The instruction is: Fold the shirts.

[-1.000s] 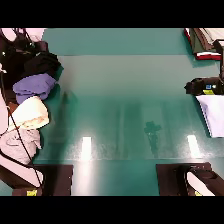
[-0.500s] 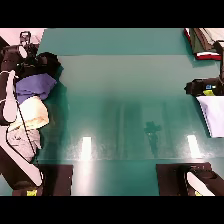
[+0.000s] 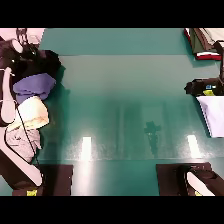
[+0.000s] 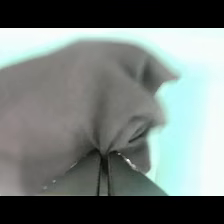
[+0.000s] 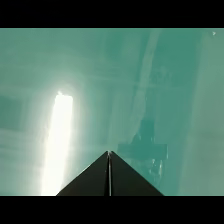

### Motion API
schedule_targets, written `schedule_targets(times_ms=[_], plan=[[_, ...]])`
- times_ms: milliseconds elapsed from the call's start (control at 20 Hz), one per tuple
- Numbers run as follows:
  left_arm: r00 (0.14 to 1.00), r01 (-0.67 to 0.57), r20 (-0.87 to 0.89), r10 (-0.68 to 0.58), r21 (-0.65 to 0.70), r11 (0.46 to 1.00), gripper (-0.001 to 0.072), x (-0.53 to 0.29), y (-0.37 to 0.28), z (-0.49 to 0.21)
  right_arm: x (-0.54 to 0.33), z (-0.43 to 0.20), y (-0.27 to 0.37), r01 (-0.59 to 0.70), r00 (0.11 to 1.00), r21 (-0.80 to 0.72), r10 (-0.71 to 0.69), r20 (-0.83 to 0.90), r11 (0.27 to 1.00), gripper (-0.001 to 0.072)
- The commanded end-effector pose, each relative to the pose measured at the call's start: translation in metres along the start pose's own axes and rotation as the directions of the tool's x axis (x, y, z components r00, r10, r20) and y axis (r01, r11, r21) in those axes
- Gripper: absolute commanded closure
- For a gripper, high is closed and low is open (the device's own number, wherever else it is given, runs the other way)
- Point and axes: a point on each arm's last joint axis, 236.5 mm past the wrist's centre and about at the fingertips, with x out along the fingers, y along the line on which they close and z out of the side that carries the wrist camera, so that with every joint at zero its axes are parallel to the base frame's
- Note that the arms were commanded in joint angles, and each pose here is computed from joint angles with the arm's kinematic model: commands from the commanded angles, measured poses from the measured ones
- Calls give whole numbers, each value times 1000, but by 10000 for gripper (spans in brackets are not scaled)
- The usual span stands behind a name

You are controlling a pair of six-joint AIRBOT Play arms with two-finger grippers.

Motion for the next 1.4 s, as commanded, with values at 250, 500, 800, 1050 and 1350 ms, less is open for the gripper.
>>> schedule_targets(times_ms=[250,500,800,1050,1350], plan=[[672,482,418,-611,380,790,685,-316,-209,130,-45,72,12,-10,967,-24,16,255,1000,694],[476,635,238,-846,573,518,685,-446,-304,66,-119,131,26,-1,883,-64,31,468,998,694],[489,800,-120,-864,456,390,685,-389,-359,-42,-167,147,38,5,840,-92,46,540,996,694],[657,754,-375,-654,296,587,322,-261,-329,-132,-161,133,38,1,876,-97,46,481,995,694],[706,594,-579,-409,169,787,179,-219,-239,-182,-159,132,38,6,879,-105,45,474,994,694]])
